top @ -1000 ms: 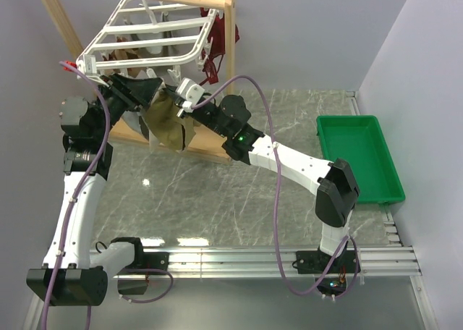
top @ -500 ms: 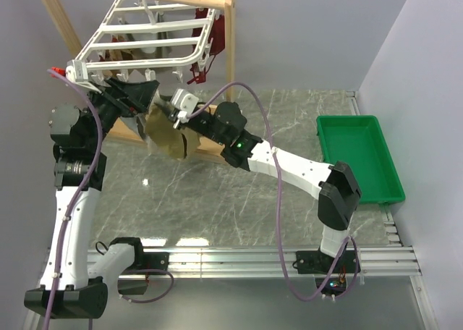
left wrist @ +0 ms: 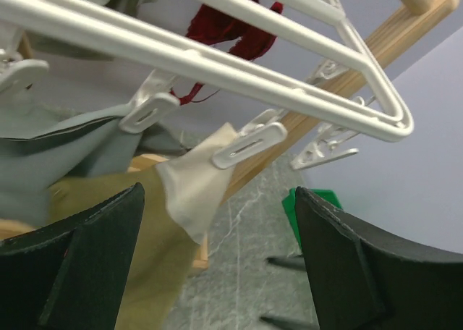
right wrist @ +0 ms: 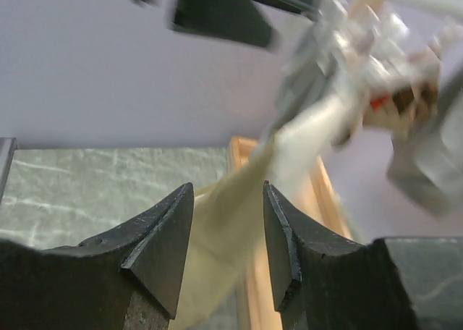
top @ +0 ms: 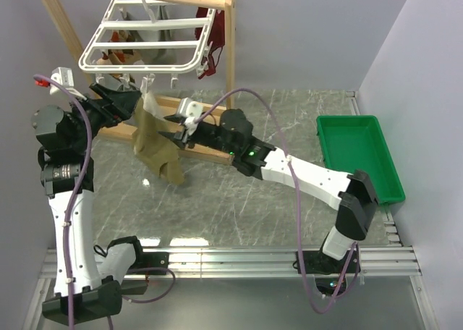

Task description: Clip the underwear to the hanger

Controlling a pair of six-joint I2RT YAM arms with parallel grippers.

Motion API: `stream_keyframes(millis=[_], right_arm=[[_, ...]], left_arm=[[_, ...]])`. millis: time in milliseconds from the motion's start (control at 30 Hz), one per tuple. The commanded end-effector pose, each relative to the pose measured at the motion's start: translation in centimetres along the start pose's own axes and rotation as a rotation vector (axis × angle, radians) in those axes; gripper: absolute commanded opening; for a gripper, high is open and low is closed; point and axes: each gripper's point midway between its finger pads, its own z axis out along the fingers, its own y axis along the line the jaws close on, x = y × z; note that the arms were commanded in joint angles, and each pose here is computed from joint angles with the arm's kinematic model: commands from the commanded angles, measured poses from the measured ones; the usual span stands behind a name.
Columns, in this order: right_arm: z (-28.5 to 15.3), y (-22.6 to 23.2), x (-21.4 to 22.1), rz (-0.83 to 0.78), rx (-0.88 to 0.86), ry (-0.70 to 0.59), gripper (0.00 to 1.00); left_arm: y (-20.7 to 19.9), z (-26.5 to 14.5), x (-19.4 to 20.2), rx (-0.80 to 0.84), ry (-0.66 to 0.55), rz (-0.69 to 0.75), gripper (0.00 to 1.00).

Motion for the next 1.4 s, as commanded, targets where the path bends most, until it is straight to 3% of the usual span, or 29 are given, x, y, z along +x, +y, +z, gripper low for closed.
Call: stream_keyframes(millis=[0,333,533,667,767,833,933,1000,1033,1133,1233,1367], right_arm=[[-3.4,-2.0,-0.7,0.117,0.048,0.016,0.51],[-6.0,-6.4,6.3,0.386,0.148,0.156,0.51],[-4.9,-7.6,8.9,0.546,0.142,0.166,0.5],[-3.9,-7.6,9.8,0.591,0.136,0.156,0.48],[-3.0,-7.8,10.7,0.628,0.135,0.161,0.48],[-2.4,-8.0,11.0,0.643,0.134,0.154,0.48],[-1.8,-8.2,10.9,0.653,0.127,0.142,0.48],[-1.6,-8.2,10.9,0.658,0.123,0.142,0.48],[-1.5,-8.1,11.0,0.661,0.119,0.143,0.48],[-1.3,-8.0,11.1,0.676,0.099,0.132,0.47],[-1.0,-8.0,11.5,0.717,0.067,0.117,0.49],[-0.3,-7.5,11.7,0.901,0.005,0.103,0.57]], left_arm=[[-0.1,-1.8,0.6,0.049,0.049,0.064,0.89],[6.0,-1.3,8.3,0.074,0.31,0.115,0.76],[7.9,0.3,10.5,0.041,0.294,0.185,0.76],[6.3,1.5,11.7,0.109,0.287,0.173,0.76],[5.8,2.7,12.5,0.108,0.293,0.175,0.88],[6.5,3.8,12.2,0.025,0.253,0.203,0.87],[8.0,4.9,11.3,-0.084,0.223,0.232,0.71],[10.1,5.2,11.2,-0.19,0.229,0.24,0.51],[10.2,5.1,10.9,-0.202,0.233,0.262,0.33],[9.5,4.7,10.6,-0.171,0.236,0.296,0.04],[7.6,4.0,11.4,-0.047,0.269,0.338,0.0],[5.2,2.1,11.5,0.109,0.256,0.456,0.0]])
